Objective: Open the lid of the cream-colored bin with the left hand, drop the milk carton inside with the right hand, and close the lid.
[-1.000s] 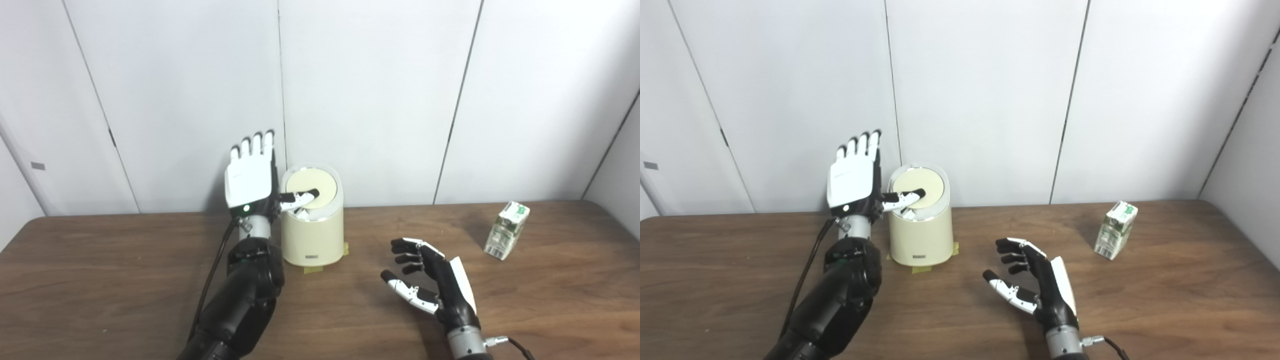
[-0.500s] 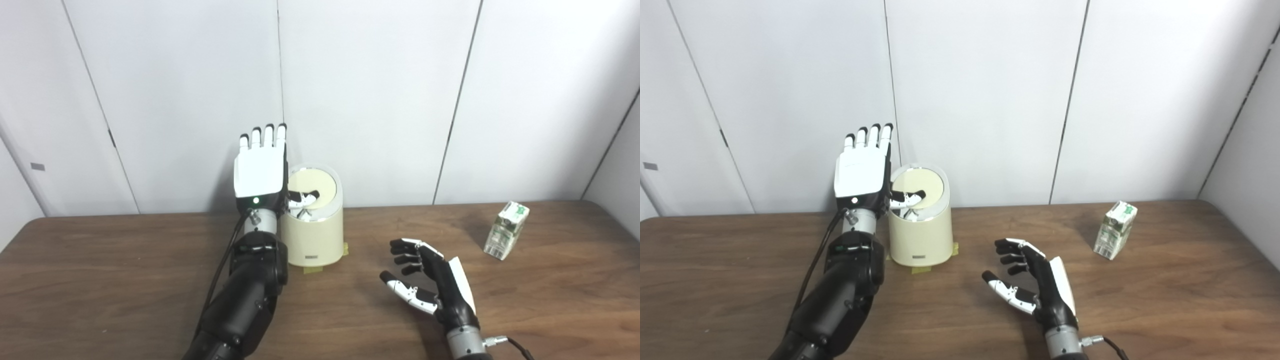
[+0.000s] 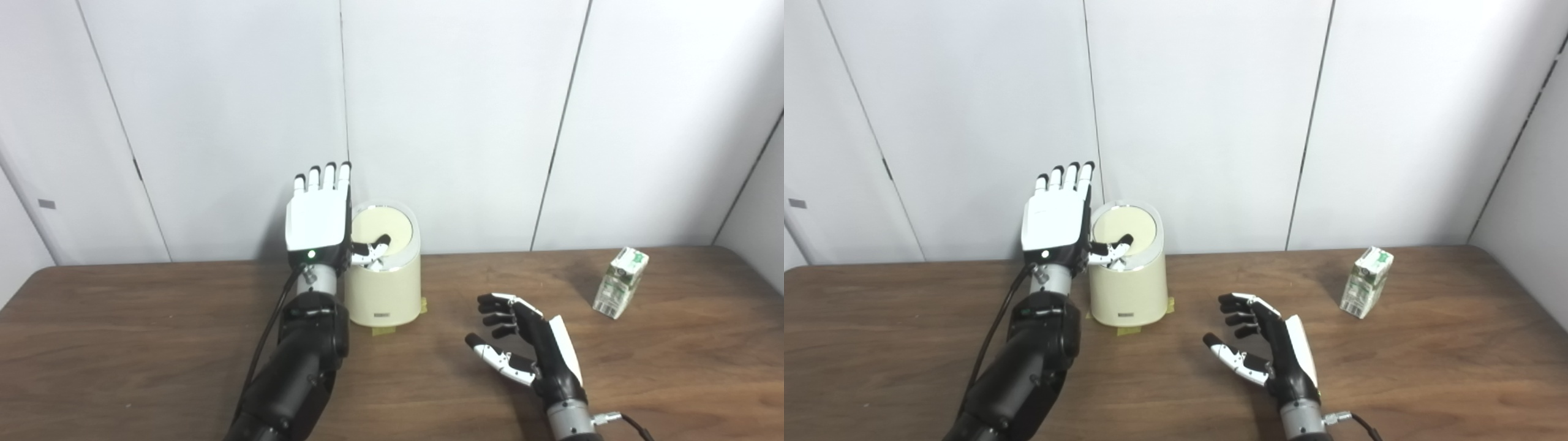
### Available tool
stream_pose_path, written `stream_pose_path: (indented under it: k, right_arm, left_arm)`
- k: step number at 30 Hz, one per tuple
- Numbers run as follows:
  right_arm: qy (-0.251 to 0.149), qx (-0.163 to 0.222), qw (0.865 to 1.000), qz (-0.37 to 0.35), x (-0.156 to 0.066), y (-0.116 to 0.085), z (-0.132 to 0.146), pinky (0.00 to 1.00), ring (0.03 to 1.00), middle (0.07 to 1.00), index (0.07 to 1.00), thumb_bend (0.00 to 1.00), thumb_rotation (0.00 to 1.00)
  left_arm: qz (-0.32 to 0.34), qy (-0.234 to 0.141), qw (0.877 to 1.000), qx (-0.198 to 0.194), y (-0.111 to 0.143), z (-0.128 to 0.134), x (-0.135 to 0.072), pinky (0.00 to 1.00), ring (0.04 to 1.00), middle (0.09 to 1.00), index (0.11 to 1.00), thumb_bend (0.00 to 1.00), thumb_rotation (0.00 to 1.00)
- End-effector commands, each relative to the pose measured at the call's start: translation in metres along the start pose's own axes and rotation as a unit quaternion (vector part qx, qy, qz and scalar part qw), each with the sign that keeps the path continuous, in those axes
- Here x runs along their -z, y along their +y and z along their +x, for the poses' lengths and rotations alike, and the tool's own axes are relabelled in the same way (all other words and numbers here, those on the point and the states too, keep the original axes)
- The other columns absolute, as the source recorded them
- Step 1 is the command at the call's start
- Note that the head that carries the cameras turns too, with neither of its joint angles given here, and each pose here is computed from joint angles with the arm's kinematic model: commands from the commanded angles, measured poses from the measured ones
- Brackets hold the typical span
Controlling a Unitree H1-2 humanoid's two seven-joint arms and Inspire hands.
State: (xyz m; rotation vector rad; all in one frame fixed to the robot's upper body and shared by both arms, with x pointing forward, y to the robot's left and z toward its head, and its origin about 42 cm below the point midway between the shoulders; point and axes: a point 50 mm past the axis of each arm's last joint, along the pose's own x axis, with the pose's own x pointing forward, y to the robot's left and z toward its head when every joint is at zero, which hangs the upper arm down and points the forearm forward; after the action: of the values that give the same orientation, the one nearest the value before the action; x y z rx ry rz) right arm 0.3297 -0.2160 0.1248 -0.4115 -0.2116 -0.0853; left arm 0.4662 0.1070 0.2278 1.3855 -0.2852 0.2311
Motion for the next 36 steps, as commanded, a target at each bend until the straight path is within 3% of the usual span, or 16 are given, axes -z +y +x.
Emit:
stream_pose_path:
  k: [1,3,4,8,15,21,25,28,34,36]
  right_arm:
    - [0.006,-0.003,1.000,-0.016,0.008,-0.006,-0.006,0.55,0.641,0.678,0.680,0.31,0.24]
    - [0.005,-0.003,1.000,-0.017,0.009,-0.005,-0.006,0.55,0.644,0.679,0.679,0.31,0.25]
    - [0.004,-0.003,1.000,-0.018,0.009,-0.005,-0.006,0.55,0.642,0.677,0.678,0.31,0.26]
    - [0.005,-0.004,1.000,-0.028,0.009,-0.005,-0.006,0.55,0.638,0.676,0.680,0.30,0.27]
    - [0.010,-0.008,1.000,-0.023,0.009,-0.005,-0.006,0.55,0.643,0.680,0.684,0.30,0.27]
    - [0.008,-0.010,1.000,-0.023,0.009,-0.008,-0.007,0.54,0.637,0.681,0.687,0.31,0.24]
    - [0.007,-0.008,1.000,-0.020,0.010,-0.008,-0.007,0.53,0.634,0.677,0.686,0.31,0.23]
    - [-0.003,-0.003,1.000,-0.024,0.009,-0.008,-0.007,0.54,0.632,0.671,0.680,0.30,0.22]
    - [-0.014,0.014,1.000,0.000,0.005,-0.010,-0.006,0.56,0.654,0.689,0.682,0.31,0.28]
    - [-0.028,0.024,0.999,0.003,-0.001,-0.015,-0.005,0.57,0.659,0.692,0.681,0.31,0.24]
  left_arm:
    - [-0.023,0.003,1.000,-0.013,0.005,0.005,0.007,1.00,1.000,1.000,1.000,0.63,0.82]
    - [-0.065,0.007,0.998,-0.027,0.004,0.005,0.009,1.00,1.000,1.000,1.000,0.59,0.96]
    - [-0.077,0.009,0.996,-0.034,0.003,0.005,0.009,1.00,1.000,1.000,1.000,0.60,0.98]
    - [-0.107,0.014,0.993,-0.052,0.002,0.006,0.012,1.00,1.000,1.000,1.000,0.60,1.00]
    - [-0.142,-0.013,0.986,-0.083,0.017,-0.007,0.018,1.00,1.000,1.000,1.000,0.58,1.00]
    - [-0.253,-0.045,0.958,-0.129,0.018,-0.050,0.044,1.00,1.000,1.000,1.000,0.48,1.00]
    - [-0.367,-0.067,0.915,-0.151,0.017,-0.081,0.059,1.00,1.000,1.000,1.000,0.39,1.00]
    - [-0.415,-0.070,0.894,-0.157,0.017,-0.105,0.069,0.98,0.960,0.960,0.951,0.36,1.00]
    - [-0.470,-0.054,0.870,-0.136,0.014,-0.143,0.088,0.85,0.910,0.911,0.895,0.30,1.00]
    - [-0.482,-0.048,0.866,-0.128,0.009,-0.153,0.094,0.84,0.903,0.904,0.885,0.29,1.00]
